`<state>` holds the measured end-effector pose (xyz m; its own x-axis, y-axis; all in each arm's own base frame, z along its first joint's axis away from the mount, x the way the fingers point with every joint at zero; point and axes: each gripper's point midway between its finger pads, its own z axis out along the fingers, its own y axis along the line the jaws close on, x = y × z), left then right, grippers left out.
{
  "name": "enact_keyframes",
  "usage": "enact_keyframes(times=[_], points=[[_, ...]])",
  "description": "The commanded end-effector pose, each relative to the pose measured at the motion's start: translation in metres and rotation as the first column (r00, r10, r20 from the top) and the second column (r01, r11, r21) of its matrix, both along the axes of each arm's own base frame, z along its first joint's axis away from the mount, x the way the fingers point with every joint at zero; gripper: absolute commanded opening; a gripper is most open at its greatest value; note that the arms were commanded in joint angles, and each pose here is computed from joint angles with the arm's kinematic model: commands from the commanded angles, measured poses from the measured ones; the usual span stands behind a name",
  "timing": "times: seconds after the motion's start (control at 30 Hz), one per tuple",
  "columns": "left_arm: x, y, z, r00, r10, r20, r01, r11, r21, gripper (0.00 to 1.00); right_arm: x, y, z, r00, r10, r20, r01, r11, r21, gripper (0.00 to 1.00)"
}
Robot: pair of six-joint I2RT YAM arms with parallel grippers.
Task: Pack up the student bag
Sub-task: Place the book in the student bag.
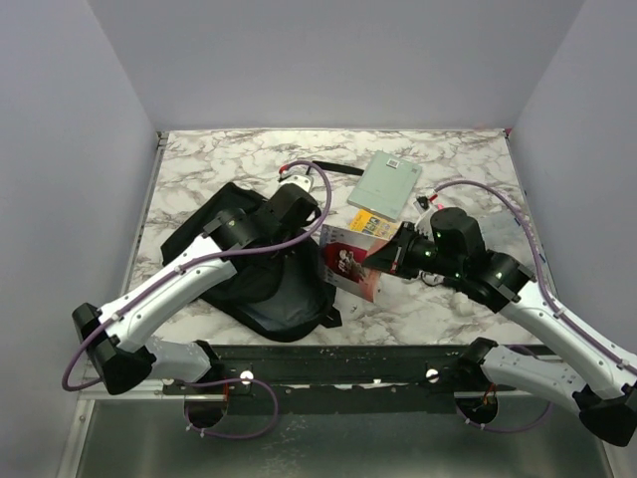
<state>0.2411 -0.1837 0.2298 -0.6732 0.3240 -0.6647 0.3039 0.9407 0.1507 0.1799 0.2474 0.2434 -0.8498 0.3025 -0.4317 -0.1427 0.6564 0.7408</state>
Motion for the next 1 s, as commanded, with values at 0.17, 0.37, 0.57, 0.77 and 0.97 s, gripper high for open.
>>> enact_keyframes(times=[0.17,0.37,0.57,0.77,0.97], points=[[0.006,-0.003,0.04,0.993,0.026,0.119,-0.006,0.987,-0.158,0.0,-0.021,0.055,0.012,0.968,0.166,-0.191,-0.055,0.874,0.482,0.01],[0.002,-0.015,0.039,0.996,-0.027,0.089,0.044,0.98,-0.195,0.0,-0.01,0.063,-0.02,0.958,0.132,-0.256,0.013,0.867,0.498,0.01],[0.001,-0.025,0.043,0.994,-0.071,0.078,0.086,0.973,-0.216,0.0,0.008,0.089,-0.031,0.956,0.097,-0.277,0.069,0.843,0.534,0.01],[0.001,-0.03,0.038,0.994,-0.09,0.055,0.1,0.972,-0.211,0.0,0.049,0.118,-0.063,0.952,-0.19,-0.24,0.288,0.82,0.495,0.01],[-0.001,-0.026,0.035,0.995,-0.09,0.051,0.099,0.975,-0.2,0.0,0.083,0.151,-0.105,0.939,-0.288,-0.187,0.342,0.83,0.44,0.01]])
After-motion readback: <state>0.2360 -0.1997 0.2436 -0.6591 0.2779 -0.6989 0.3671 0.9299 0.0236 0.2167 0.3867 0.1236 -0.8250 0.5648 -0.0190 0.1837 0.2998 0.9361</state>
